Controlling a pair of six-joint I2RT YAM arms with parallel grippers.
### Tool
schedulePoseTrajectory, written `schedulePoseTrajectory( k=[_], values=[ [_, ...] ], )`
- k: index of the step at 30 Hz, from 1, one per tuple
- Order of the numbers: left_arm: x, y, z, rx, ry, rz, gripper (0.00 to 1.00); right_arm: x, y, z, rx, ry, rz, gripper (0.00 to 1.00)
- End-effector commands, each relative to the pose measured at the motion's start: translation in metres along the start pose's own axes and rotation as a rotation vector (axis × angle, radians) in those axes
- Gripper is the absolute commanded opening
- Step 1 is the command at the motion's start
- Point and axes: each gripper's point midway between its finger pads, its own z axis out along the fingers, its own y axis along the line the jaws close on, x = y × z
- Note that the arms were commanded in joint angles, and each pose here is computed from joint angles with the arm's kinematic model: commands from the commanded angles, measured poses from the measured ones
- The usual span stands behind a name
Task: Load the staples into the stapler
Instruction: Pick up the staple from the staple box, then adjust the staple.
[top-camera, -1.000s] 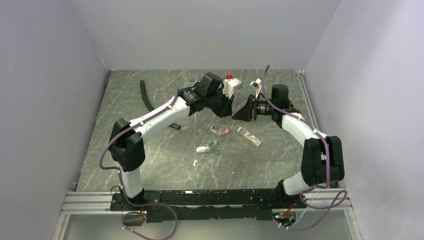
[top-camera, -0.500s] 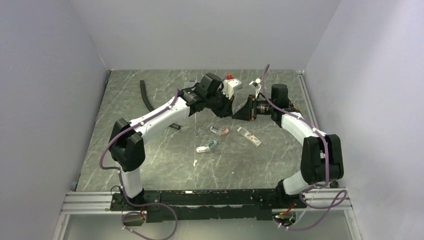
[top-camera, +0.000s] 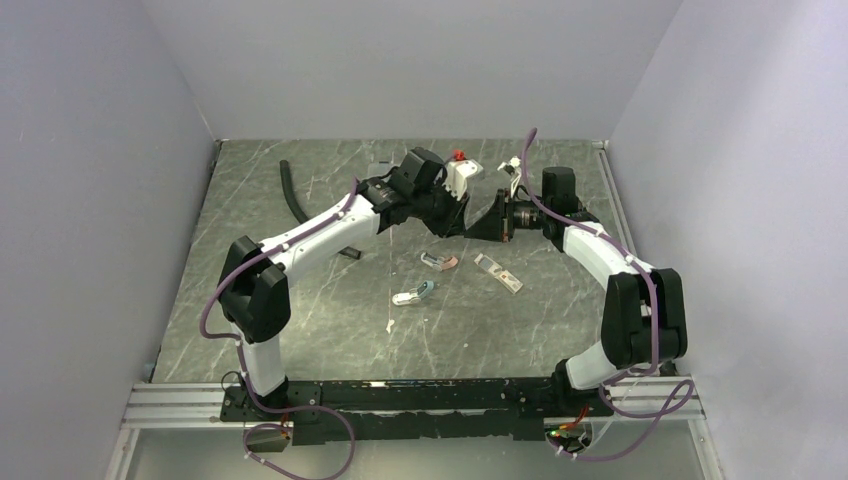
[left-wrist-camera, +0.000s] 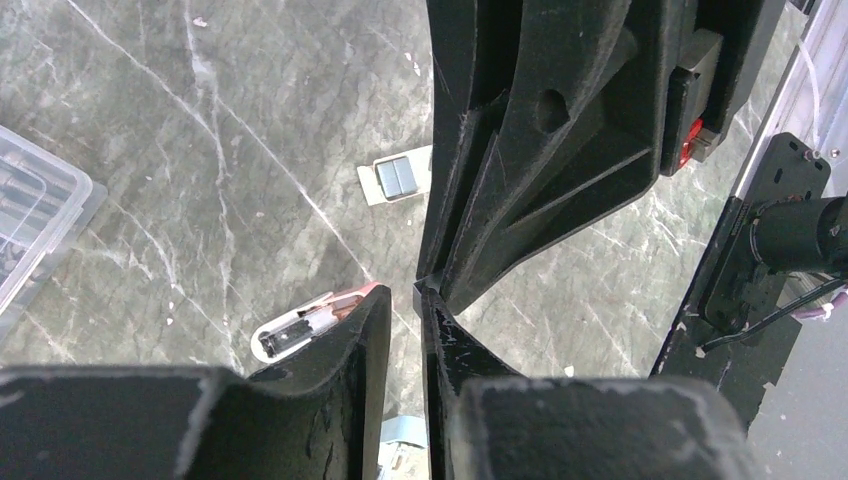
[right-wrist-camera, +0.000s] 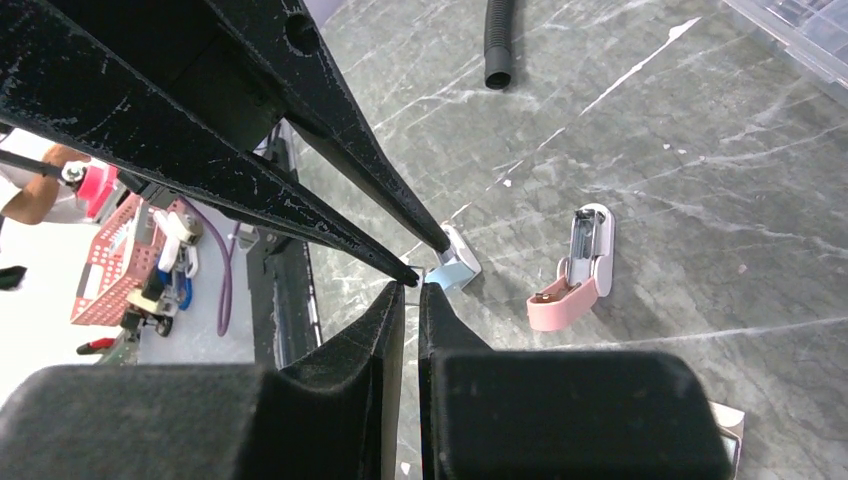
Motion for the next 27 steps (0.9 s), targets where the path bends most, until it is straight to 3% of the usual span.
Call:
schedulePoseTrajectory(
  k=[1,13,27],
  values=[
    [-0.018,-0.015,-0.009,0.061,-0.058,0.045,0.24,-0.012,0.0,-0.004,0.03,-0.016,-0.113,0.05],
    [-0.025,-0.019,-0.021,0.076,-0.075,0.107,0.49,0.001,-0.002,-0.01,0.072,0.034,-0.203,0.03],
    [-0.031,-0.039,-0.035,0.221,-0.11,0.09,0.54,0.013,0.0,-0.015,0.07,0.078,-0.251,0.02]
  ],
)
